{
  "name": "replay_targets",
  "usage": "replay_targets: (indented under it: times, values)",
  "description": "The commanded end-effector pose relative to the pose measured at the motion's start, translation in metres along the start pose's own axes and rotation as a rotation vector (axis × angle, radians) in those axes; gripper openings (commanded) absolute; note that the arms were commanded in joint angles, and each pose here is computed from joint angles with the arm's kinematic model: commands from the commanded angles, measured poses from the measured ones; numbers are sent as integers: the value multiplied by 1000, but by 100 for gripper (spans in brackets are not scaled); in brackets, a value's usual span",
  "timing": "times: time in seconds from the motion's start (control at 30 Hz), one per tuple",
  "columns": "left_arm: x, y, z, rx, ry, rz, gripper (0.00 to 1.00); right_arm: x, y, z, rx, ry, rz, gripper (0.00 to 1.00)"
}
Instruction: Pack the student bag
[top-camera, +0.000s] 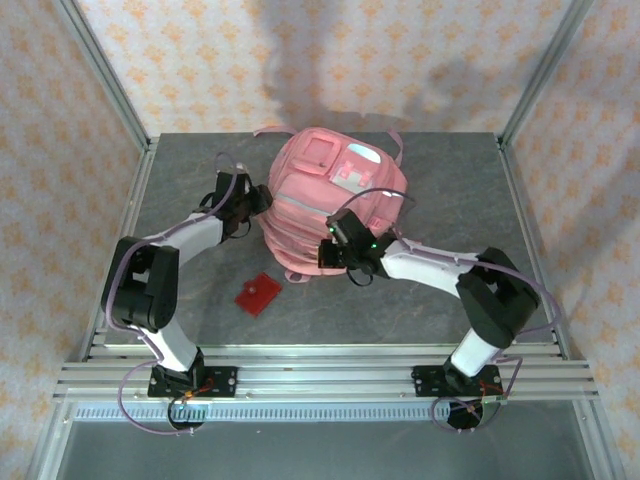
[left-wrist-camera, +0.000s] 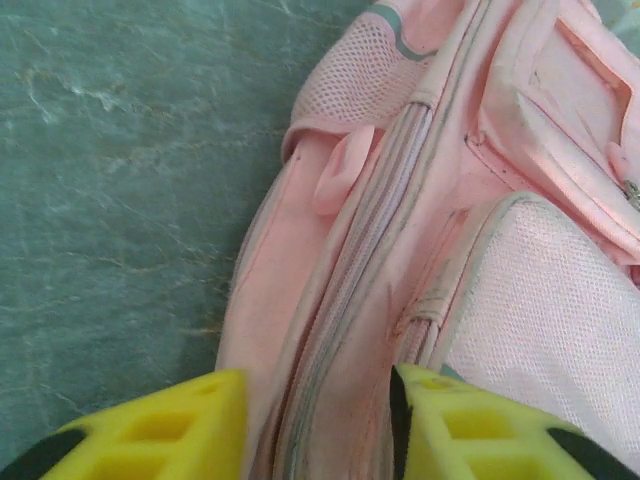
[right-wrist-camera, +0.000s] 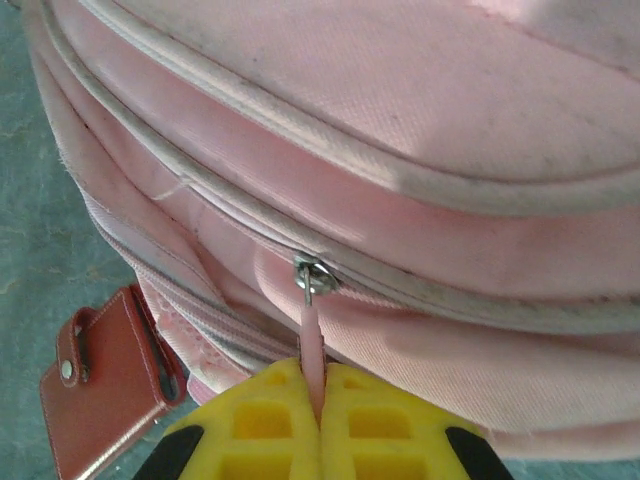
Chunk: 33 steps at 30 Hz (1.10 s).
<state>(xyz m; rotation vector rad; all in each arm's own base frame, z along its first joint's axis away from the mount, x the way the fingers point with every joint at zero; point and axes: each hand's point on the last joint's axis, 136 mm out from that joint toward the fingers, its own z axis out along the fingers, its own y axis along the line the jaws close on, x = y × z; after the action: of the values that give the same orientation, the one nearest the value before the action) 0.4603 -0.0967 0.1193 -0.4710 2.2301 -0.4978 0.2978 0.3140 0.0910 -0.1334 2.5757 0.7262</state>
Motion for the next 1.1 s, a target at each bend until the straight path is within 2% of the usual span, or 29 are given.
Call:
replay_targets:
  times: [0.0,0.2,0.4,0.63,0.8,0.9,1.0,1.03,1.07]
  values:
    - [9,-10,-25,39,10,-30,50,-25,22,-2,-68,-70,11,0]
    - [67,-38,-50,99,87,-34,58,-28,23,-9,-80,-94,-1,0]
    - [92,-62,-46,118,120,-62,65,-37,30,-25,-113,-152,-2,0]
    - [120,-68,-31,86,172,-98,67,-38,28,-33,-111,-178,-5,0]
    - [123,-68,-24,64,144,-126,67,-35,28,-30,-119,-169,-10,0]
    - [121,-70,-17,68,132,-155,51,-32,25,-24,-104,-153,-17,0]
    - [118,-70,-10,55,120,-155,15,-30,16,-20,-66,-152,-20,0]
    - [119,-69,-9,47,122,-151,5,-29,12,-20,-43,-152,-23,0]
    - [118,-70,-8,47,122,-146,0,-29,6,-19,-14,-151,-25,0]
